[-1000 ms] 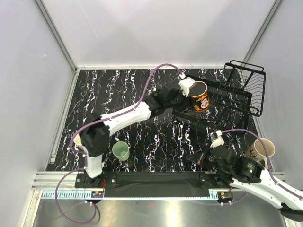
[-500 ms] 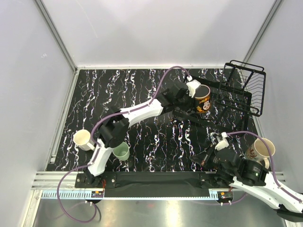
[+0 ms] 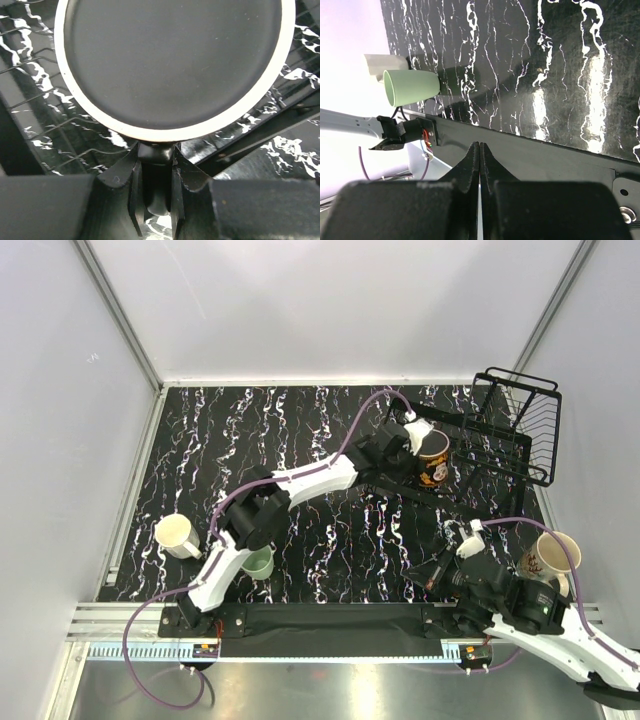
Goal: Load the cups into the dish rack
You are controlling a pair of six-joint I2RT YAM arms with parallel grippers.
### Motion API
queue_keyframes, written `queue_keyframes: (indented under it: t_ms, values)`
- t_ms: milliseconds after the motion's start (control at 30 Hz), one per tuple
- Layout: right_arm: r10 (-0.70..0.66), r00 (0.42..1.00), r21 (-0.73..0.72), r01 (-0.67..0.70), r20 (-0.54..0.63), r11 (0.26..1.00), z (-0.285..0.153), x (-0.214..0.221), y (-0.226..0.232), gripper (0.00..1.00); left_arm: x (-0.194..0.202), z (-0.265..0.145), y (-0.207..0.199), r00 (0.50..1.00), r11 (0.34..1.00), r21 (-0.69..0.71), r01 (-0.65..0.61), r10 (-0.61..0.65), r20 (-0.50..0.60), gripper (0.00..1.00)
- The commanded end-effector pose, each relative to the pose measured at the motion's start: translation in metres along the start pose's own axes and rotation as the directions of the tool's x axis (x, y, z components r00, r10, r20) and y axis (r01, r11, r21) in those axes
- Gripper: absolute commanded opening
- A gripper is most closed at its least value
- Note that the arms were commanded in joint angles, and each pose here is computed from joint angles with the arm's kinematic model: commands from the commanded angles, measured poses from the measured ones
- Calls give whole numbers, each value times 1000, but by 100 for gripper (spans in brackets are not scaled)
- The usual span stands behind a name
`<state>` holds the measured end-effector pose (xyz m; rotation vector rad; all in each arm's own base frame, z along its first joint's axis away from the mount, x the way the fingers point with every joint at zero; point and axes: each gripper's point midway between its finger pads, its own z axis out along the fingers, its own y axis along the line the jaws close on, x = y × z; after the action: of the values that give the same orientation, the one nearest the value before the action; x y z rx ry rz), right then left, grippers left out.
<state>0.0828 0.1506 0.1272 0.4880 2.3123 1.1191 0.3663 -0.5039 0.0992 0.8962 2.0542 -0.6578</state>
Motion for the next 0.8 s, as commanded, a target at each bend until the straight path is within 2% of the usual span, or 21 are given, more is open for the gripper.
queue_keyframes:
  t_ms: [0,200,467,767]
  values:
    - [23,999,-35,-21,47,999,-7,-11,10,0,-105,-25,-34,951,997,55,-51,32,307,0]
    - [13,999,-24,-12,47,1000,-6,-12,12,0,-103,-22,-46,952,995,79,-54,27,304,0]
    - [14,999,-42,-13,32,999,-4,-8,14,0,-95,-14,-66,949,993,43,-112,94,301,0]
    - [16,999,-58,-14,35,998,-4,-8,14,0,-85,-12,-94,937,970,118,-212,168,306,0]
